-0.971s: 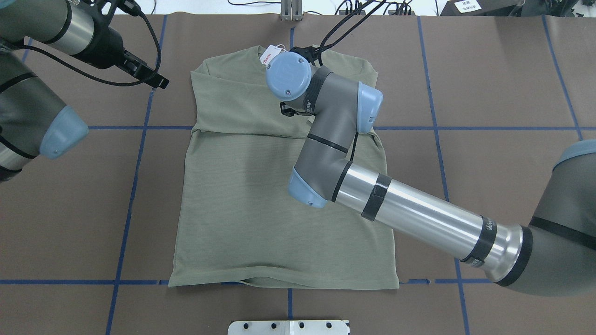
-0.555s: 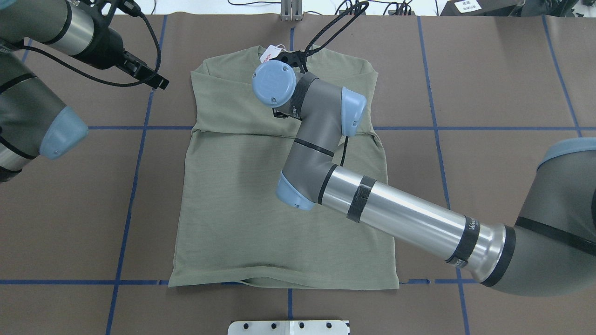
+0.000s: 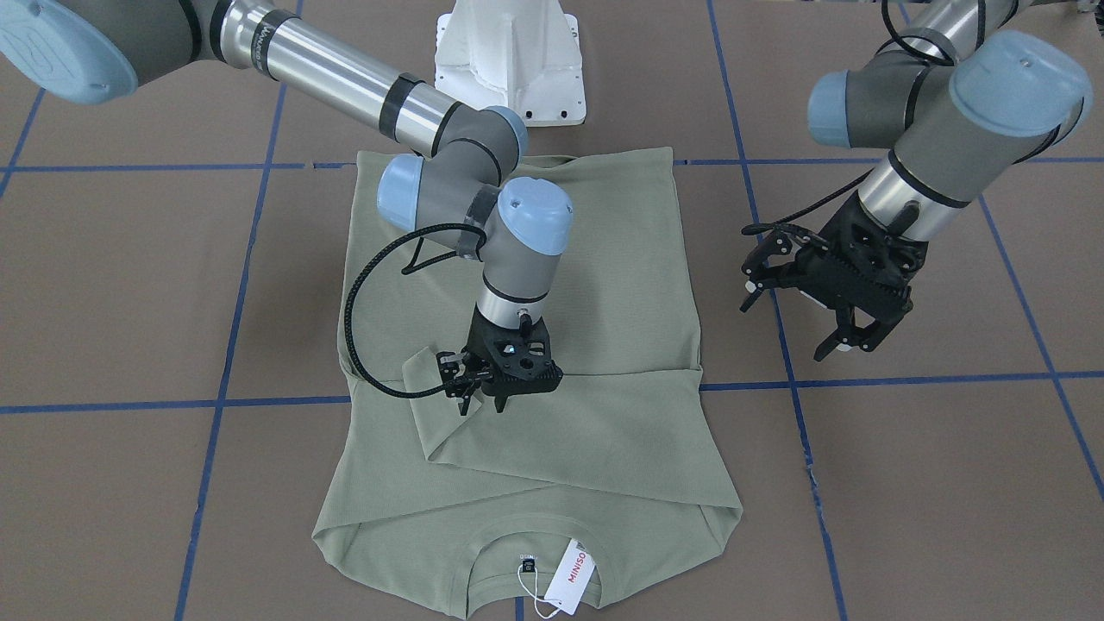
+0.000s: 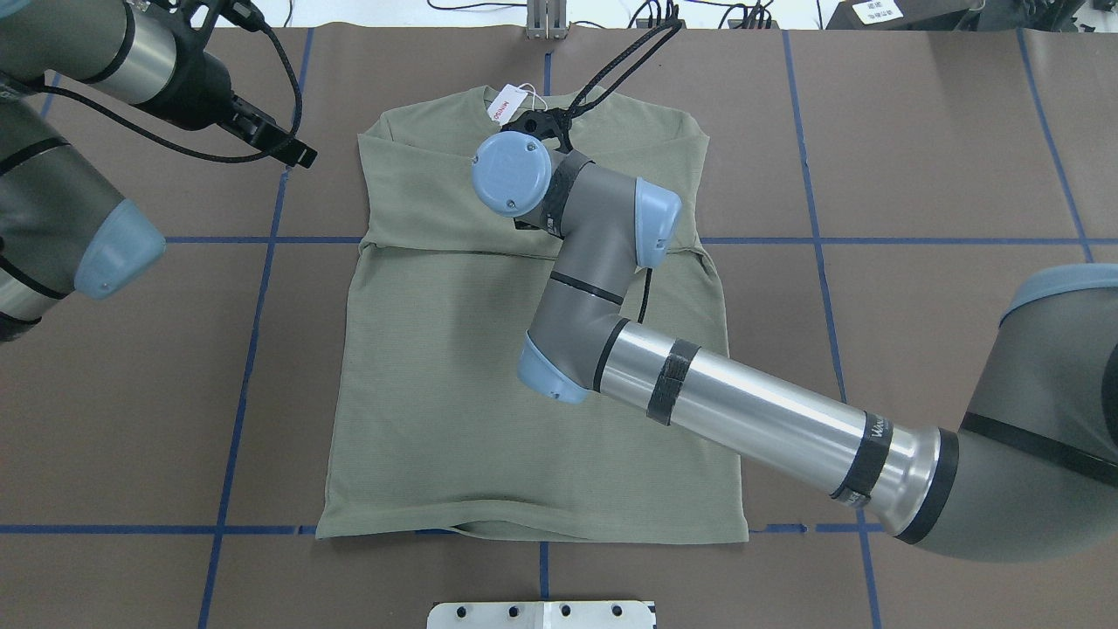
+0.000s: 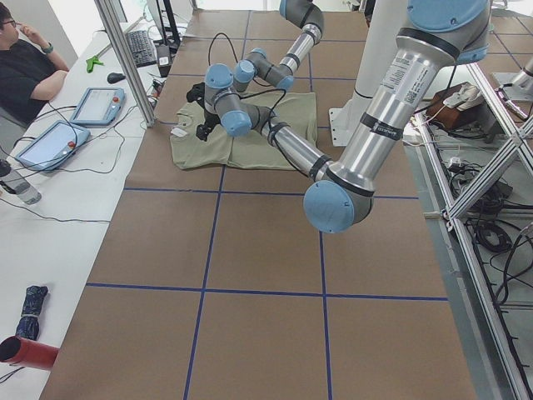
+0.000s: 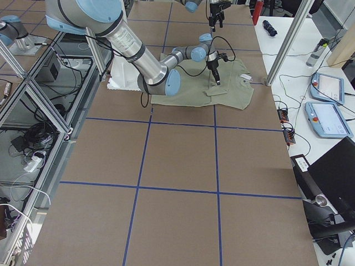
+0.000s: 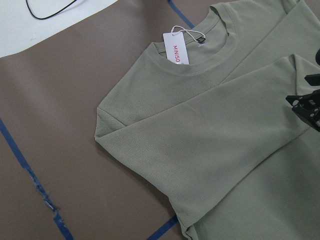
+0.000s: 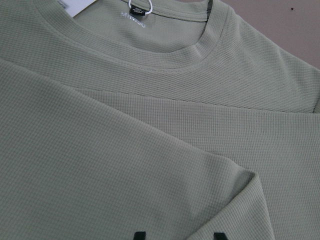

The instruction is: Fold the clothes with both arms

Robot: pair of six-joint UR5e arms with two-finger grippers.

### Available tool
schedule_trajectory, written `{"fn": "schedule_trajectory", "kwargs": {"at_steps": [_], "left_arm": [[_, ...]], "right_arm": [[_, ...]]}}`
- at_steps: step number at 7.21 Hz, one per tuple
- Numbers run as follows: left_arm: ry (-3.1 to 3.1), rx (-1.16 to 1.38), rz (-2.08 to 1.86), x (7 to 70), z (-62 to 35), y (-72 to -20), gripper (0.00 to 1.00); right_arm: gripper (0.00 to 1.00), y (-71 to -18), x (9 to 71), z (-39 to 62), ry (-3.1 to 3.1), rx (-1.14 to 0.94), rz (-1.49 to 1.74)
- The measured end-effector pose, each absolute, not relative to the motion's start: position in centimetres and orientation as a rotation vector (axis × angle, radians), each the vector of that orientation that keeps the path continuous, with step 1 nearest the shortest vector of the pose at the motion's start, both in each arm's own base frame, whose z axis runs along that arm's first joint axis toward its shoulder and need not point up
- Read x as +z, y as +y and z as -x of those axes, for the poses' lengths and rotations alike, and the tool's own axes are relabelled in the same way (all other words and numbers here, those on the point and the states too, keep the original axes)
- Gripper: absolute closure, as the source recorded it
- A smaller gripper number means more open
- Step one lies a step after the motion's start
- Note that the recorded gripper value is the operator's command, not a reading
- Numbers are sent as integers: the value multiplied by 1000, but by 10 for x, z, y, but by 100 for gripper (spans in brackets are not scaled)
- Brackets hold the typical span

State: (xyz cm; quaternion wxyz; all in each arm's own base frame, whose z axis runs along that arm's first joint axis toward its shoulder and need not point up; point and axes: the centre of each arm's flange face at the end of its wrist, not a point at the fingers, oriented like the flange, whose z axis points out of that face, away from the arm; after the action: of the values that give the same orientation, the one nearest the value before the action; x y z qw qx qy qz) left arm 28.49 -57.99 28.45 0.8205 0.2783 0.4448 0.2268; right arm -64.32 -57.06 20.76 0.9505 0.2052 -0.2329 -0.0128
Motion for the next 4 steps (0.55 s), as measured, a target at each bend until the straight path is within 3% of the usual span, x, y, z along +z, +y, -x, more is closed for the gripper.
{"fn": "schedule_trajectory", "kwargs": {"at_steps": [3,4], "left_arm": [[947,482,-593,284,-285,-580,0],[947,482,-593,284,-285,-580,0]], "right_arm": [[53,-568,214,645,-459,-50,-417],[69,-567,216,646,-457,-54,-416]]}}
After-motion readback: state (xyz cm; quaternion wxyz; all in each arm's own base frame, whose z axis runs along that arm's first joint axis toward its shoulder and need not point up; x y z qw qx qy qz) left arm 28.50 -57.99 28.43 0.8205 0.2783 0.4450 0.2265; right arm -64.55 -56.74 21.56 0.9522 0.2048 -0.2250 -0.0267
